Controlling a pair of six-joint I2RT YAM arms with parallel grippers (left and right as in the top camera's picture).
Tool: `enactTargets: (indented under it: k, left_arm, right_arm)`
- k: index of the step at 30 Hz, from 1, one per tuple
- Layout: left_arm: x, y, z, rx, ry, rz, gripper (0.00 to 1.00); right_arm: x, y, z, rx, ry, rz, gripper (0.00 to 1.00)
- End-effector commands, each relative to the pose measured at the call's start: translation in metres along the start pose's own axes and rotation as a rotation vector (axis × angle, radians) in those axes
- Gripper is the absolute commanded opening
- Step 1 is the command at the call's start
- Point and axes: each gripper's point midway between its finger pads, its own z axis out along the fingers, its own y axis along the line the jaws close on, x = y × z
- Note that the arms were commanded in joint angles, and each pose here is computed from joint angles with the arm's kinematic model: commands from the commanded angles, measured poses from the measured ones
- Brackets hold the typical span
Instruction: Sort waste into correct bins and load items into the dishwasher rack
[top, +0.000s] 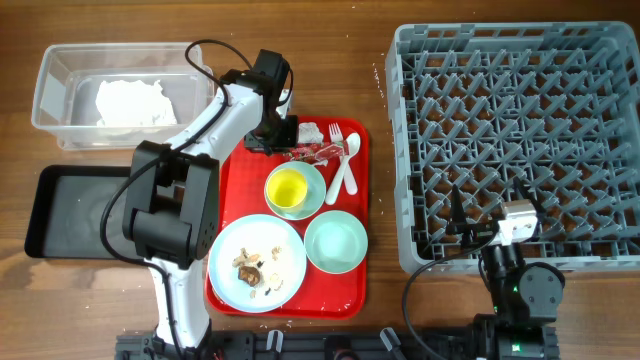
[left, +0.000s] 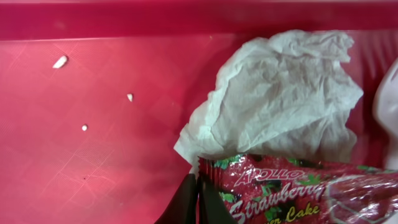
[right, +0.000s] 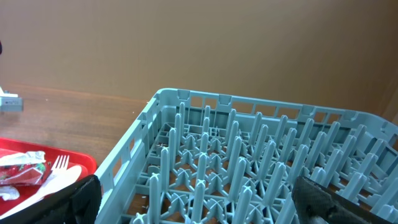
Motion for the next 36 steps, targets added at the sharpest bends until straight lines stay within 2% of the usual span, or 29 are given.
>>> enactTargets:
  k: [1, 8, 12, 13, 14, 17, 18, 19, 20, 27, 33, 36]
  left_arm:
    - [-0.007, 0.007, -0.005, 0.007, -0.019, -0.124, 0.04]
    - [-0.033, 0.05, -0.071, 0.005, -0.192, -0.379, 0.04]
    - [-0.037, 0.048, -0.098, 0.056, -0.248, -0.382, 0.04]
    - [-0.037, 0.041, -0.1, 0.084, -0.246, -0.374, 0.08]
    - [-0.037, 0.027, -0.1, 0.14, -0.237, -0.33, 0.27]
    - [-0.034, 0.005, -0.089, 0.161, -0.215, -0.194, 0.52]
    - [-0.032, -0.006, -0.082, 0.156, -0.206, -0.116, 0.69]
    - [-0.031, -0.012, -0.077, 0.153, -0.199, -0.076, 0.82]
    - [-0.03, -0.017, -0.07, 0.139, -0.192, -0.051, 0.9]
    - [-0.032, -0.026, -0.018, 0.082, -0.143, -0.019, 0.9]
    - [-0.032, -0.005, 0.012, -0.019, -0.12, -0.076, 0.82]
    - [-0.027, -0.004, 0.024, -0.028, -0.089, -0.074, 0.63]
  right_arm:
    - [-0.001, -0.002, 0.0, 0.011, -0.007, -0.011, 1.0]
    - [-0.001, -0.002, 0.0, 0.011, -0.007, -0.011, 1.0]
    - [-0.001, -0.002, 0.0, 0.011, -0.007, -0.011, 1.0]
    - [-0.001, -0.002, 0.0, 0.011, -0.007, -0.011, 1.0]
    - [-0.001, -0.002, 0.0, 0.011, -0.007, -0.011, 1.0]
    - [-0.001, -0.002, 0.0, 0.011, -0.007, -0.011, 1.0]
    - [-0.001, -0.002, 0.0, 0.011, -0.007, -0.011, 1.0]
    - [-0.001, -0.002, 0.0, 0.011, -0.007, -0.011, 1.0]
    - [-0.001, -0.002, 0.0, 0.011, -0.007, -0.011, 1.0]
    - [-0.001, -0.002, 0.0, 0.011, -0.007, -0.011, 1.0]
    - [-0.001, -0.002, 0.0, 0.011, -0.007, -0.011, 1.0]
    - [-0.001, -0.002, 0.0, 0.011, -0.007, -0.011, 1.0]
